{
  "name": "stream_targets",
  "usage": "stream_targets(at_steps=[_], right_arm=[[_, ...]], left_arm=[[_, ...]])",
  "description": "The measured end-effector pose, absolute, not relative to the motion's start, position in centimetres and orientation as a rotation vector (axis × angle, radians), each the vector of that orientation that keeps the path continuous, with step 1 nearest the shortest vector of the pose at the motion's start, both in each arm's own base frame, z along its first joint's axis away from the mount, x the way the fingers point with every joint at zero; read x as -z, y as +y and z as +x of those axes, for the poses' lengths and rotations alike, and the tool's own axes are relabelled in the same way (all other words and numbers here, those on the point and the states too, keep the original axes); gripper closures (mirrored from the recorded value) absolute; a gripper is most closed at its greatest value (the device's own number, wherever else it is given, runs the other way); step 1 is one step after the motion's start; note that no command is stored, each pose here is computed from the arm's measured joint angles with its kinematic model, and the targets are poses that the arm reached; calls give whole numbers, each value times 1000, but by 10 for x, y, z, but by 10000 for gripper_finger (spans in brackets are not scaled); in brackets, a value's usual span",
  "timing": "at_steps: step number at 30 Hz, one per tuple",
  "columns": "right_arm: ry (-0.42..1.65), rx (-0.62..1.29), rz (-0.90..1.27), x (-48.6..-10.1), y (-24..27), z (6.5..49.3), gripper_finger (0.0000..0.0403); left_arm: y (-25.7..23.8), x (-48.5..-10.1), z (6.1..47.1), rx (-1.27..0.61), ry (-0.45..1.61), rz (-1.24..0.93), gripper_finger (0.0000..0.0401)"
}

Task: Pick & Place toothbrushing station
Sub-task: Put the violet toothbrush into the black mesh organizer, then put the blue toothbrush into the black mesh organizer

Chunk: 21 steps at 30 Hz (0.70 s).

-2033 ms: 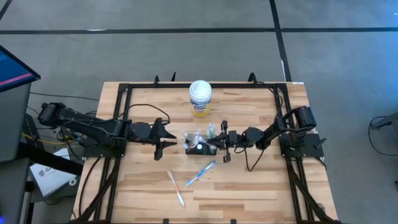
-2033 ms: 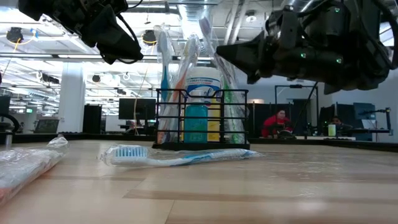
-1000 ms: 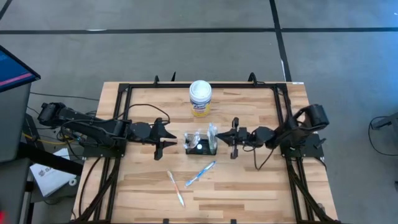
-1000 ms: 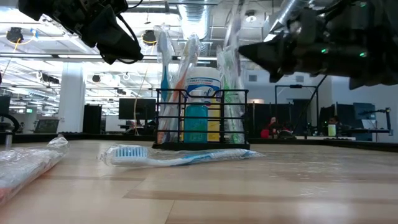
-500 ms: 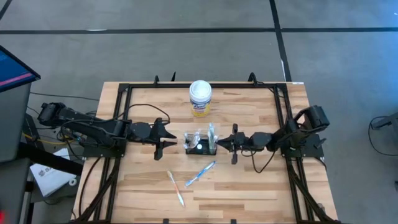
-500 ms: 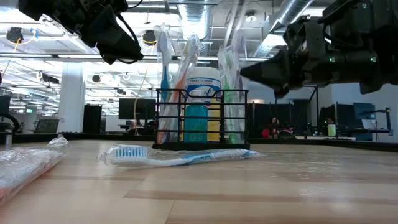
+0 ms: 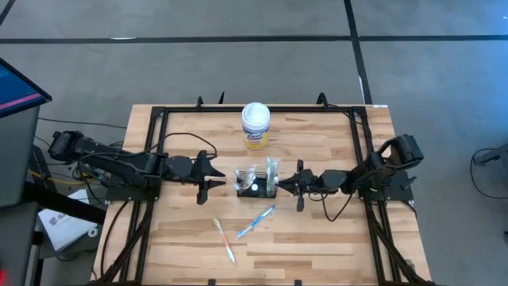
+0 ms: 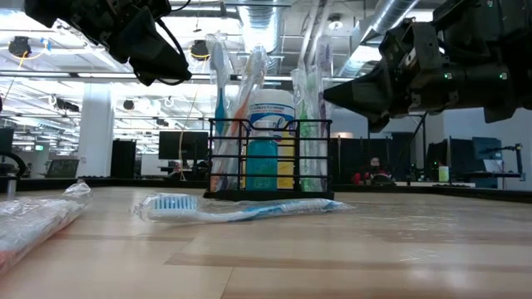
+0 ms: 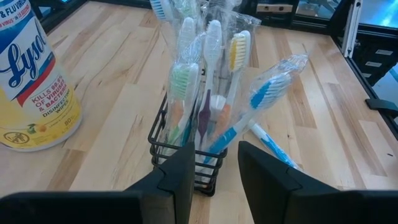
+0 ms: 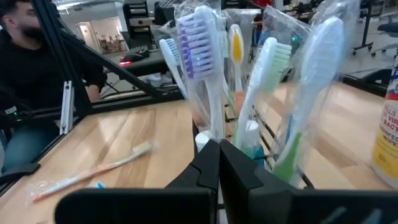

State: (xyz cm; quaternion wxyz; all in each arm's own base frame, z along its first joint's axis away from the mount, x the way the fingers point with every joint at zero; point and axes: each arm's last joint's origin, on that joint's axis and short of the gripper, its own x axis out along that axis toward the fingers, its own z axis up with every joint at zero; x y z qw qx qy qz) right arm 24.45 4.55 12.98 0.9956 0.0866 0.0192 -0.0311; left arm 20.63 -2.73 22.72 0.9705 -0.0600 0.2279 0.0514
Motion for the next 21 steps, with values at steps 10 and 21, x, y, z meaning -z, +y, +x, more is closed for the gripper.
stream_targets(at_steps=[10,21], right_arm=[[27,57,168,-131,47,244,400],[-21,70,130,-136,46,244,280]], left_arm=[[-27,-227,206,-100,461,-122,284],[-27,-227,206,-101,461,-121,284]])
